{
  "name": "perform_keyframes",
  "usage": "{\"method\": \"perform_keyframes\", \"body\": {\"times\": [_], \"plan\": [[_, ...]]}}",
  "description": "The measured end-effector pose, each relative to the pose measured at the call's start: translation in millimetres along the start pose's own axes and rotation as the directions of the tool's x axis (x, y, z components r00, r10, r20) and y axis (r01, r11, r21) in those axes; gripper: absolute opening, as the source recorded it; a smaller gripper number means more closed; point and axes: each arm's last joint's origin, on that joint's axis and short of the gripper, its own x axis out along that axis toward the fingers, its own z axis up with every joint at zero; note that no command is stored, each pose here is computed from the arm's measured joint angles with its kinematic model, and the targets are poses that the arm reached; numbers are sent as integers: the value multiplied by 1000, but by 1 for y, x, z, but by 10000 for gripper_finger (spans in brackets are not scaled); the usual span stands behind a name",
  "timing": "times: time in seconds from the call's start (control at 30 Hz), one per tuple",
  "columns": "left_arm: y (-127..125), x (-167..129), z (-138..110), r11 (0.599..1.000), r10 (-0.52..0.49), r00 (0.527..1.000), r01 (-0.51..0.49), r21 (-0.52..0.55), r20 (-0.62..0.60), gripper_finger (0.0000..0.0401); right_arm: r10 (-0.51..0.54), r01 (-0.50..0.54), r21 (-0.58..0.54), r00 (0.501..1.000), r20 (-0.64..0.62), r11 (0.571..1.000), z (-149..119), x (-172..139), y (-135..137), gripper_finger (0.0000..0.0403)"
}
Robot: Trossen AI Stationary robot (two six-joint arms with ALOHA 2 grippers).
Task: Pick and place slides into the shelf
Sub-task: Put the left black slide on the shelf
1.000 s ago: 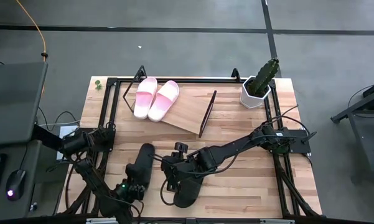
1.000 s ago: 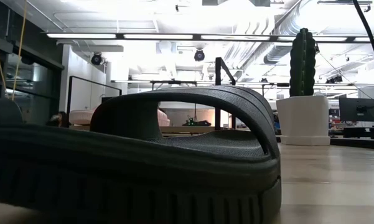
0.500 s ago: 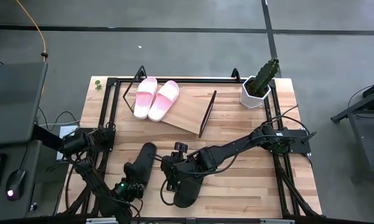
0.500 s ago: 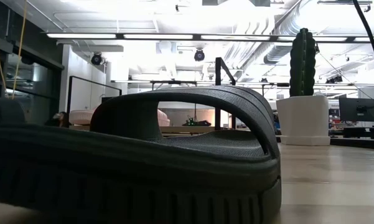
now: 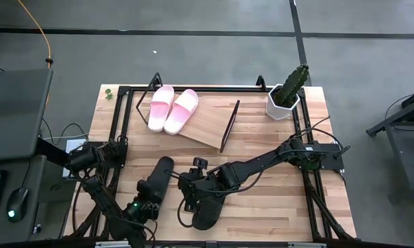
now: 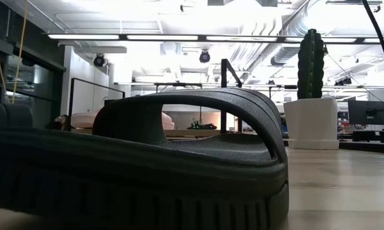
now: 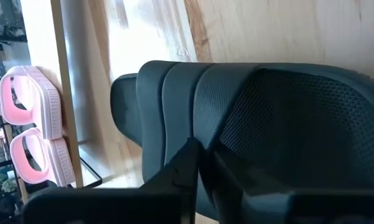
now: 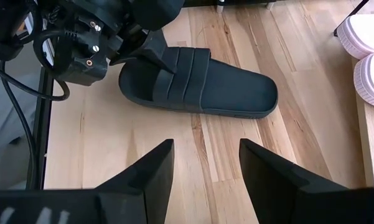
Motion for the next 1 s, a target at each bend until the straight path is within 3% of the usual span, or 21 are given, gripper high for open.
{"method": "perform_keyframes", "body": {"times": [0.47, 0.73, 1.0], "plan": [[5, 0, -4, 998, 43, 998, -41, 39, -40, 15, 3, -3, -19, 1000, 6, 1000, 1, 0, 0, 172], [18, -6, -9, 989, 141, 985, -137, 49, -94, 7, 0, 7, -166, 999, 45, 986, 2, -2, 6, 172], [36, -19, 4, 994, 108, 994, -108, -6, -26, 7, -60, 96, -319, 991, 122, 943, -1, -10, 21, 172]]}}
